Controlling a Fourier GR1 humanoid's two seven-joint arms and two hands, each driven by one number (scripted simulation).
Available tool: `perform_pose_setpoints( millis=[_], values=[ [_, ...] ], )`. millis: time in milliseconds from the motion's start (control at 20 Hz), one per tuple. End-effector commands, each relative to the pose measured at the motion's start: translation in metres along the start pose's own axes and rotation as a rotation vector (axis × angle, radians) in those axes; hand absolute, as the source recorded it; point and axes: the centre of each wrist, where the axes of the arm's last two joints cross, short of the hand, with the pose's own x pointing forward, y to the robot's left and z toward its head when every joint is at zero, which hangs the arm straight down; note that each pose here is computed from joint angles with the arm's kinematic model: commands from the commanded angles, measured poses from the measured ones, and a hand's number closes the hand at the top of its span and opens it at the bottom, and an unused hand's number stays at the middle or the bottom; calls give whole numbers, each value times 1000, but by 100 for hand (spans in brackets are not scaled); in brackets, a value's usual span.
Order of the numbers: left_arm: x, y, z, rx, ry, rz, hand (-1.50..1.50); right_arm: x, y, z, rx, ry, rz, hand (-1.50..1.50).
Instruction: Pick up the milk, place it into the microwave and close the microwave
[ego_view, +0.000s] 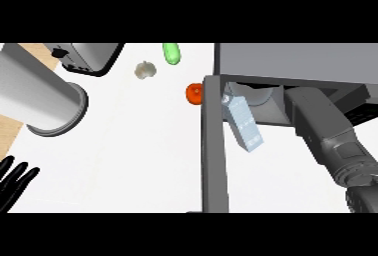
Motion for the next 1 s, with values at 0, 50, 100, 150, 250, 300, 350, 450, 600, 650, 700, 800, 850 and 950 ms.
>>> perform_pose_setpoints(
  millis=[0,50,100,150,250,300,350,450,600,650,700,800,850,950],
  values=[
    [-13,-6,3,-85,15,32,-150,-5,6,6,83,-20,-165,-150],
    [-23,-9,2,-107,64,46,-150,-11,4,10,99,-36,-196,-150],
    [-26,-9,-4,-138,66,50,-150,-14,9,15,105,-27,-226,-150],
    [-34,-8,-4,-143,100,45,-150,-22,8,22,111,-31,-264,-150],
    [-31,-15,-9,-197,93,32,-150,-32,14,33,118,-1,-345,-150],
    [-32,-14,-17,-173,79,18,-150,-29,22,32,160,-14,-363,-150],
    [-42,-26,-7,-193,100,38,-150,-49,29,56,148,-2,-407,-150],
    [-53,-19,-26,-192,102,11,-150,-52,35,62,159,9,-440,-150],
    [-56,-25,-39,-189,118,-15,-150,-66,42,83,188,10,-487,-150],
    [-55,-20,-23,-196,140,-38,-150,-77,50,101,191,37,-491,-150],
    [-61,-19,-50,-217,132,-48,-150,-71,50,94,195,50,-487,-150],
    [-61,-31,-57,-218,138,-55,-150,-87,66,126,221,70,-480,-150],
    [-70,-28,-49,-218,147,-31,-150,-94,57,135,239,82,-469,-150],
    [-81,-29,-58,-214,139,-29,150,-102,47,147,193,95,-430,-150]
  ],
)
